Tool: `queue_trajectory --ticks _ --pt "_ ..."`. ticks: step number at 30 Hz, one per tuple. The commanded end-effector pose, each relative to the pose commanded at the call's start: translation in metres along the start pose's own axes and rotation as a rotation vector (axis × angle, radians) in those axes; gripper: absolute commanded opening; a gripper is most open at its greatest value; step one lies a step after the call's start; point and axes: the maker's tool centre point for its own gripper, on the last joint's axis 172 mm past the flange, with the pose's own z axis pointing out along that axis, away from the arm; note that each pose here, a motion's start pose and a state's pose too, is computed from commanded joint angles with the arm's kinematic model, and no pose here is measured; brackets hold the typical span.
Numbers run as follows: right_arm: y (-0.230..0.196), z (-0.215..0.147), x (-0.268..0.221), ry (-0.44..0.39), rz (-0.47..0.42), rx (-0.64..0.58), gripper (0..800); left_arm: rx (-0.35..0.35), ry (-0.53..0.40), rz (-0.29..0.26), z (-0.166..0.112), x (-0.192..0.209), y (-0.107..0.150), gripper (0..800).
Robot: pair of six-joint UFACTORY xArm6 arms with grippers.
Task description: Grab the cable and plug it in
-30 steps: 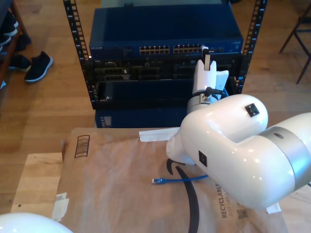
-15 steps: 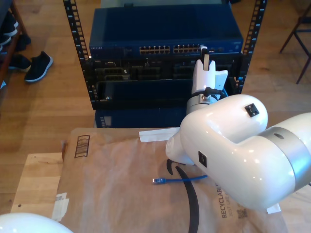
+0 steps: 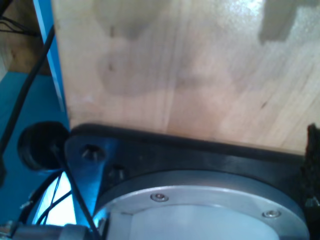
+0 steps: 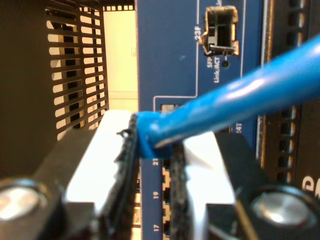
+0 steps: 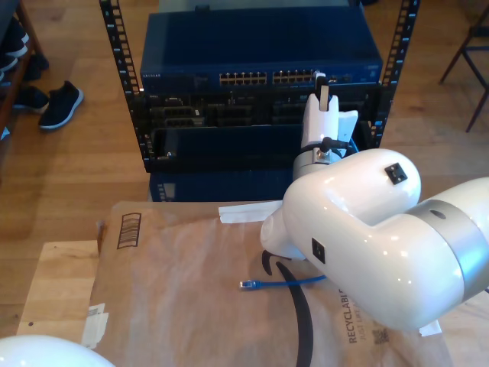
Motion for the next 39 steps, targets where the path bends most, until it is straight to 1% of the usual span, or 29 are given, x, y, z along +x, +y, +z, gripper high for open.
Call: queue_trajectory --ticks 39 --pt "0.0052 0.0031 0.0013 0.003 0.002 -0.018 0 0.000 0.000 0.000 0.0000 0.0000 0.0000 800"
